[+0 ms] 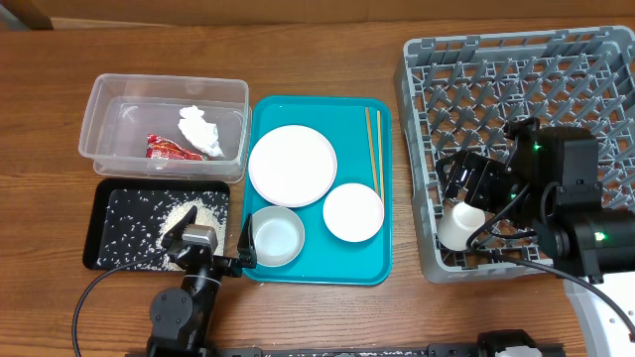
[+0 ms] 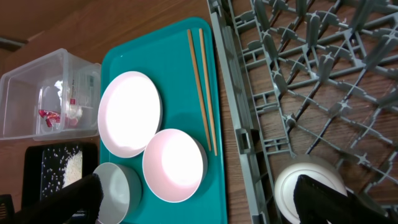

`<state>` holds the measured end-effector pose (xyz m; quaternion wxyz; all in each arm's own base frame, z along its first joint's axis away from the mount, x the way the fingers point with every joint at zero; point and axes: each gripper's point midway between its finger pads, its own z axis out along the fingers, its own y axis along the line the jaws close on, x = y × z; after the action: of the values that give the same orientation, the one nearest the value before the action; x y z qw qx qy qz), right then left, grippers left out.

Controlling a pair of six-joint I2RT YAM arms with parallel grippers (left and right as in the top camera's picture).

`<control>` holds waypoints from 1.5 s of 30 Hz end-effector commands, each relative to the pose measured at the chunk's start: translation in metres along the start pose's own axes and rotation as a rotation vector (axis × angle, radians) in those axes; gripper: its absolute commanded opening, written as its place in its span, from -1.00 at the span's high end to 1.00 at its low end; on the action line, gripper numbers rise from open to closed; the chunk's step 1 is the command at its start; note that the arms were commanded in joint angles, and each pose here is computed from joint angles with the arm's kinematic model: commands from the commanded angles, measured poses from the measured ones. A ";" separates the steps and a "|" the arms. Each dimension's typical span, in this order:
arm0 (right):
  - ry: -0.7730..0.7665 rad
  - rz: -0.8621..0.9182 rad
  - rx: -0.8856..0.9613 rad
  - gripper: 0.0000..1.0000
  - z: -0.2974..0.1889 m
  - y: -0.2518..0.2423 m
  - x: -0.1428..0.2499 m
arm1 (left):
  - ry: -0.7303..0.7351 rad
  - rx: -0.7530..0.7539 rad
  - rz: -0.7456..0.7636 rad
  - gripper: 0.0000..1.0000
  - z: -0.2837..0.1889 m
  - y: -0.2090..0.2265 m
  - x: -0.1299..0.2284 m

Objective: Sort waste into correct bins and load items into the dishwasher

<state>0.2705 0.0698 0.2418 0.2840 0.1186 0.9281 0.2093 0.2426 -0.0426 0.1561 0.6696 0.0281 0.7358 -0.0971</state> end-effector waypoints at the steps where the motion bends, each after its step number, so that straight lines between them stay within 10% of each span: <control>1: -0.032 -0.012 -0.008 -1.00 -0.007 0.004 -0.007 | -0.009 0.009 0.010 -1.00 0.000 -0.001 0.000; 11: -0.062 0.005 -0.107 -0.99 -0.008 0.024 -0.017 | -0.009 0.009 0.010 -1.00 0.000 -0.001 0.000; 17: 0.172 -0.100 -0.275 -0.94 0.010 0.074 0.035 | -0.009 0.009 0.010 -1.00 0.000 -0.001 0.000; 34: 0.375 -0.305 0.275 -0.60 0.170 0.024 0.107 | -0.009 0.009 0.010 -1.00 0.000 -0.001 0.000; 39: 0.448 -0.335 0.262 -0.35 0.193 0.020 0.123 | -0.009 0.009 0.010 -1.00 0.000 -0.001 0.000; 45: 0.489 -0.322 0.290 0.56 0.198 0.012 0.132 | -0.009 0.009 0.010 -1.00 0.000 -0.001 0.000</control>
<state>0.2792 0.1902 0.0352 0.0636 -0.0453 0.9957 0.0492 0.2426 -0.0427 0.1565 0.6702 0.0282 0.7353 -0.0973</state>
